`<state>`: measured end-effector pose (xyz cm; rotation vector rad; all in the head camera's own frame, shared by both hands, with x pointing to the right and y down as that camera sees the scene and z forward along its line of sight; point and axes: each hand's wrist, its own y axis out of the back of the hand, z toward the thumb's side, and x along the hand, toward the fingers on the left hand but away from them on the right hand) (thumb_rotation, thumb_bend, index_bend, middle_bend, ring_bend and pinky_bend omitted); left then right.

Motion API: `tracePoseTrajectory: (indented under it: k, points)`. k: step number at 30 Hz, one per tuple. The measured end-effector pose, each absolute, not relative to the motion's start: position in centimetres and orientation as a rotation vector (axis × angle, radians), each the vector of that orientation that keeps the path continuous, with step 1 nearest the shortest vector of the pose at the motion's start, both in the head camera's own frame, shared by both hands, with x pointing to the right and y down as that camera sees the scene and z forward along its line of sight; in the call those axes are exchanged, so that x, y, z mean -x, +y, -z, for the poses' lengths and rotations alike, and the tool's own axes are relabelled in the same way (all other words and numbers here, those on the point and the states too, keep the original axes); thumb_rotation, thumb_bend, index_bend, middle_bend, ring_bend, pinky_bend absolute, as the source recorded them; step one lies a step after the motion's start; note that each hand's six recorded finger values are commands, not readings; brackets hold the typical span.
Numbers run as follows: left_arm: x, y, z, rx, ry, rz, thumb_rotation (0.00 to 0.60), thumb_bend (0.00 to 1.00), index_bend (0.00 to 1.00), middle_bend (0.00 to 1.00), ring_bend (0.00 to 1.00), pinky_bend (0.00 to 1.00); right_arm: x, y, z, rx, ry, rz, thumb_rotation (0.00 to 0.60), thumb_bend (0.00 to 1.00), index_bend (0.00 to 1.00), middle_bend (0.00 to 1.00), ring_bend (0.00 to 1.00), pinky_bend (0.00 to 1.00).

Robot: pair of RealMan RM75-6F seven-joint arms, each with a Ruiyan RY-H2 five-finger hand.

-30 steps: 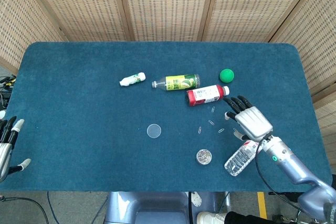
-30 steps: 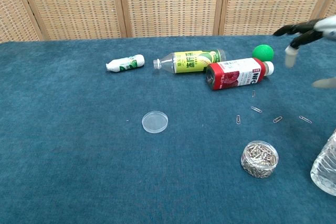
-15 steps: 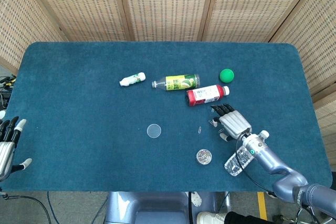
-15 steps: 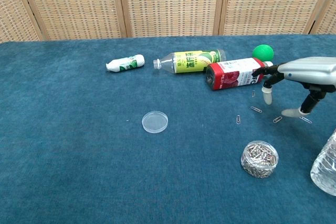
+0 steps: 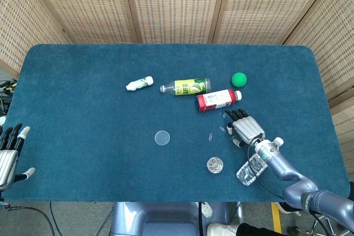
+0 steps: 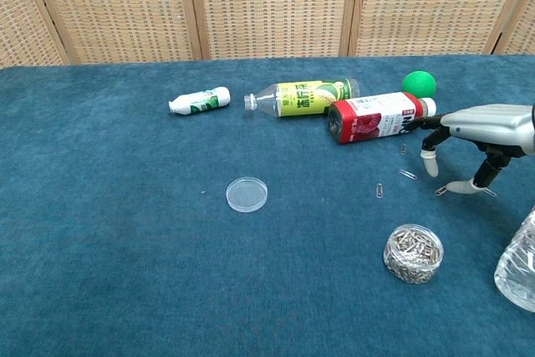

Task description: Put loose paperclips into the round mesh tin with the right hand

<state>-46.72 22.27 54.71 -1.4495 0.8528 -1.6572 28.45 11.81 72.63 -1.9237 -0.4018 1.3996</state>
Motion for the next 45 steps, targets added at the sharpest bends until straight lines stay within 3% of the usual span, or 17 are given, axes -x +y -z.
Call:
tracePoseTrajectory:
  k: [26,45]
  points:
    - [47.0,22.2,-55.1,1.448,0.844,1.675,0.6,0.05,0.0,0.0,0.0,0.0,-28.6,12.2,-75.1,1.886,-0.334,-1.464,0.6,0.35,0.49,0.0,0.0,0.0]
    - [46.9,22.3,-55.1,1.448,0.84,1.676,0.6,0.05,0.0,0.0,0.0,0.0,-29.3,12.8,-75.5,1.865,-0.321,-1.464,0.6,0.38,0.64,0.03,0.0,0.0]
